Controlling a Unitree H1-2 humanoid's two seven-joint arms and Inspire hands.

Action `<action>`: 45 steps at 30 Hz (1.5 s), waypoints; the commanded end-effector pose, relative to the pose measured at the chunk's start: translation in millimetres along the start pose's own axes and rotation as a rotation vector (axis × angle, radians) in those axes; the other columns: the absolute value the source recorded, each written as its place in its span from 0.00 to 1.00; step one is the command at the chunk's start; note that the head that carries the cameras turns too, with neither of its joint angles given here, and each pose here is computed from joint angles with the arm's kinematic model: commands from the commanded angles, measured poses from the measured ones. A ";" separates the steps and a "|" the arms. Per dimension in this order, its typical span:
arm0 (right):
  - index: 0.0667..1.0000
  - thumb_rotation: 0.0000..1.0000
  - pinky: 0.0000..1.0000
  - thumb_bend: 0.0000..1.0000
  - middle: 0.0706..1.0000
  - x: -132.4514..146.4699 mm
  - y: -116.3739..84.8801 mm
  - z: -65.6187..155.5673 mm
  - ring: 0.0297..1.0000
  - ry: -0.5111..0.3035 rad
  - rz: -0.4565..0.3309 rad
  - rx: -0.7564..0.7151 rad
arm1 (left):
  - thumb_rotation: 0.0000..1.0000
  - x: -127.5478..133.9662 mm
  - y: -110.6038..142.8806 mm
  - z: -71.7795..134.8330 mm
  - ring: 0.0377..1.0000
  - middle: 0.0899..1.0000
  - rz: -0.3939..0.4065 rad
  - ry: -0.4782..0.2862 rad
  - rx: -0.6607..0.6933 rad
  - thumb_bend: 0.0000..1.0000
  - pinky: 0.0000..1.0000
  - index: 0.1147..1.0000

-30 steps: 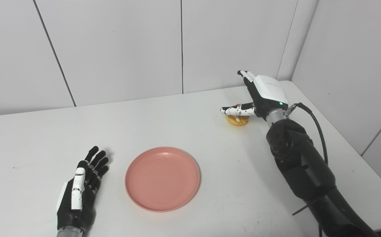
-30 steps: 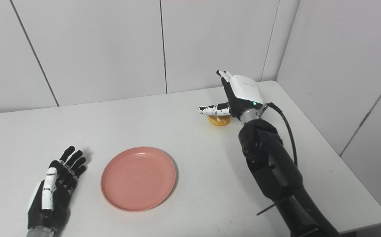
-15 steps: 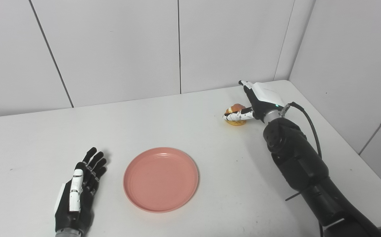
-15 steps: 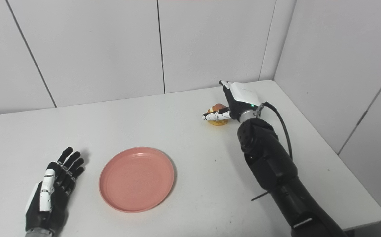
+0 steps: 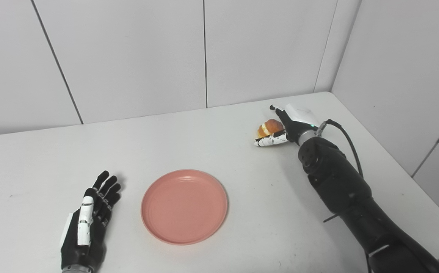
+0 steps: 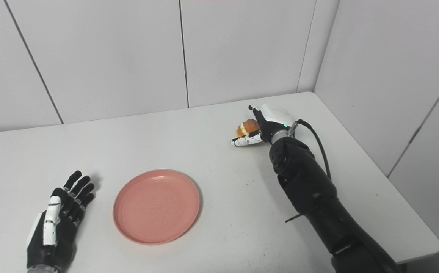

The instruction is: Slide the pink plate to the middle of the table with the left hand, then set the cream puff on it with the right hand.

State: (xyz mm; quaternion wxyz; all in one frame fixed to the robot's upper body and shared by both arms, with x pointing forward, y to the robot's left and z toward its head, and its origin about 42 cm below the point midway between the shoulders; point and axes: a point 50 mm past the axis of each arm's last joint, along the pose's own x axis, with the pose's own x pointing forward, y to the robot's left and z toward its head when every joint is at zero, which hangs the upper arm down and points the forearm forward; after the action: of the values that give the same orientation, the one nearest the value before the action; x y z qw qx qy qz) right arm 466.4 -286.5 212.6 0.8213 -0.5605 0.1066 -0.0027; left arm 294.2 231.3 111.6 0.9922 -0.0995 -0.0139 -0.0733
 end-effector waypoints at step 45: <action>0.82 0.31 0.36 0.80 0.58 40.7 -24.0 15.0 0.45 0.029 -0.039 0.076 | 1.00 -16.8 0.2 -7.2 0.90 0.89 0.028 0.061 -0.009 0.45 0.92 0.85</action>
State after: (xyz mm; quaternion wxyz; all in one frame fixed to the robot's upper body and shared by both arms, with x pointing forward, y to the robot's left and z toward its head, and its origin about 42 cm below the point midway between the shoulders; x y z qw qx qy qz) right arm 499.3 -292.4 205.9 0.8366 -0.5282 0.1427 -0.0256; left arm 285.7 233.0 112.7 0.9926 -0.0994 -0.0094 -0.0692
